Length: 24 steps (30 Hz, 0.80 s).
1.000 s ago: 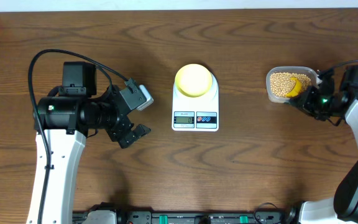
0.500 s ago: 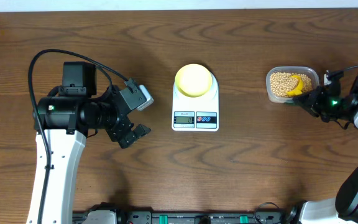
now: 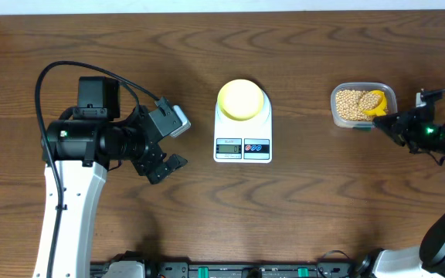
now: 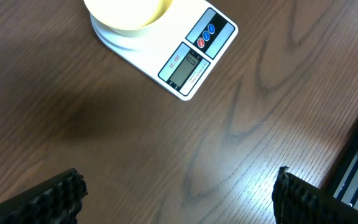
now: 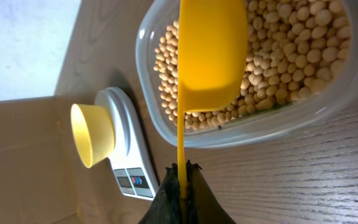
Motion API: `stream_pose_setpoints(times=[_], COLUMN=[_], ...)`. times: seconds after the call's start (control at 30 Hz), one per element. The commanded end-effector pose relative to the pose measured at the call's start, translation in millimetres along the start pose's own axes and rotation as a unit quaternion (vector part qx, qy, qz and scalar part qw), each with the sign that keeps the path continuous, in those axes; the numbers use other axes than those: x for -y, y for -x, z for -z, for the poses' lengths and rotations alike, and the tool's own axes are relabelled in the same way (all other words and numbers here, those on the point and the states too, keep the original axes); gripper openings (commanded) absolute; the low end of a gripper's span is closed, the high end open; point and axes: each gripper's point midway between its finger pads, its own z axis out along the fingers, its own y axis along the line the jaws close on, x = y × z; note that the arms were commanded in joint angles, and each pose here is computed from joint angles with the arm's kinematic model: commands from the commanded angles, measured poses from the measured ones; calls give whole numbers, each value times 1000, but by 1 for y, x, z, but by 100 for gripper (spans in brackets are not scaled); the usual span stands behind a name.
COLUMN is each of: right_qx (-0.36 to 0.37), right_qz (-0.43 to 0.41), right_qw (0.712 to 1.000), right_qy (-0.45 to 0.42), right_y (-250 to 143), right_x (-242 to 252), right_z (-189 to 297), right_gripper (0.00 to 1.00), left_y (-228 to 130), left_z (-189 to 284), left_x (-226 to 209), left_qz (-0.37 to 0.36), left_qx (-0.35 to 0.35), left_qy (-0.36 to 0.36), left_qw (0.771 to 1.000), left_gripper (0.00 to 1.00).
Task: Scoop item into bowl and weigh 50g on scale
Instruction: 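Dip the scoop into the soybeans with the right gripper, then lift the filled scoop out of the tub with the right gripper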
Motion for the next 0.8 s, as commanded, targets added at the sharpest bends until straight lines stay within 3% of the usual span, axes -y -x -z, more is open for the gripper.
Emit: stream_pose_setpoints(times=[0.0,0.77], right_qx=[-5,-22], right_qz=[-13,-11], right_qw=[999,985], right_qy=[44,169], right_y=[-2,-7], right_x=[-8,-49], right_z=[3,13], right_gripper=[1,1], left_y=[1,1], left_z=[1,1], left_x=[0,-1], left_qz=[-2,-3], left_qx=[3,3], left_qy=[-1,-1], left_qw=[1000,1000], left_gripper=[98,98])
